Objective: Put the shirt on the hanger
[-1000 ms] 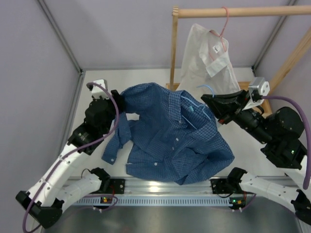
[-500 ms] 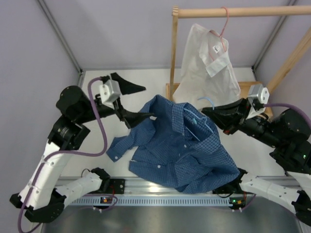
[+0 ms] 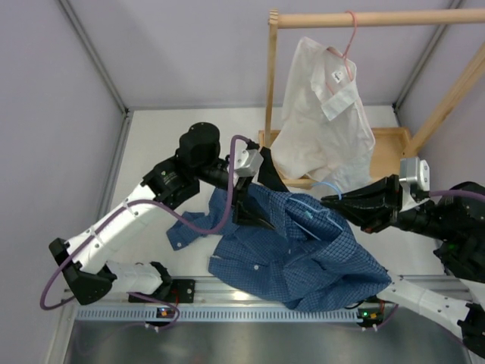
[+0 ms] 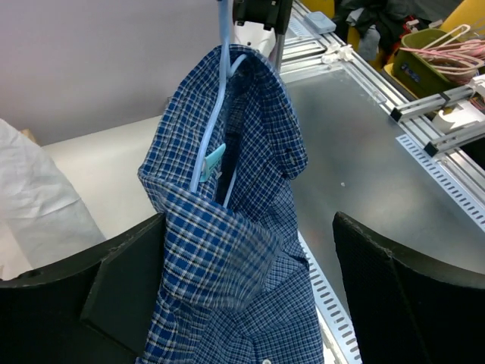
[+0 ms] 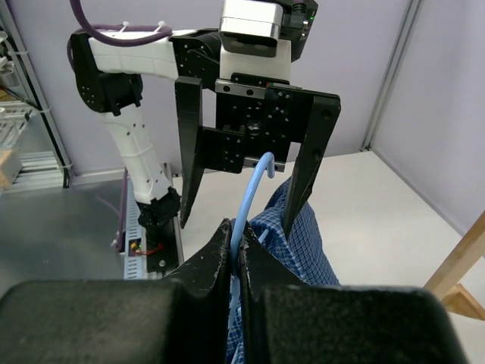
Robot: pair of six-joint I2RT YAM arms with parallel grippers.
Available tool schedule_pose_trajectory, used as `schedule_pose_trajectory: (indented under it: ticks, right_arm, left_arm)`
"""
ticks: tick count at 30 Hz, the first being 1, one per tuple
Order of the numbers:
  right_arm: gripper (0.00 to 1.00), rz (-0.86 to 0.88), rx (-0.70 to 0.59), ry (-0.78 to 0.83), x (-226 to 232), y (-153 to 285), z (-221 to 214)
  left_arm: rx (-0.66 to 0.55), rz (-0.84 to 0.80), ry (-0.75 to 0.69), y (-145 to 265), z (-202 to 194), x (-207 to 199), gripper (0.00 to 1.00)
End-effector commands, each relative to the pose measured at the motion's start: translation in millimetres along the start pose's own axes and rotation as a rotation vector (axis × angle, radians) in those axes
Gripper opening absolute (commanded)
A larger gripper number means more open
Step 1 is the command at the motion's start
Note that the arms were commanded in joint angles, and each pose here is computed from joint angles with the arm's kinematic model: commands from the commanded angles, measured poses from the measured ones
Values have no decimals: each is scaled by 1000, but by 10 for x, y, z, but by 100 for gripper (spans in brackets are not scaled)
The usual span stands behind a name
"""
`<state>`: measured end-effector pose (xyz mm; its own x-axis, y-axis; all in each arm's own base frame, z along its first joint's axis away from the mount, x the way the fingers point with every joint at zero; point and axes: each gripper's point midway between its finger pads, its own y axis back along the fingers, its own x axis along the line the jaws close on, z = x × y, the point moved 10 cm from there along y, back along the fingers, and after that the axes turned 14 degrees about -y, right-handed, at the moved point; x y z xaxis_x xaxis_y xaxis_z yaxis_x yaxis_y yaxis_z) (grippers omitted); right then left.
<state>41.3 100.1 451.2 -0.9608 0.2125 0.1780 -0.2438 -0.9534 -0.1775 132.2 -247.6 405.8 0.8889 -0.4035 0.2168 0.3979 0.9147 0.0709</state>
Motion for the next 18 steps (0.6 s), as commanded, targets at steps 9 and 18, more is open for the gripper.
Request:
schedule_pose_trajectory:
  ticks: [9, 18]
  right_arm:
    - [0, 146, -15, 84, 92, -4, 37]
    - [0, 129, -15, 75, 77, 11, -4]
  left_arm:
    - [-3, -40, 15, -165, -105, 134, 74]
    - [-7, -43, -4, -178, -77, 155, 0]
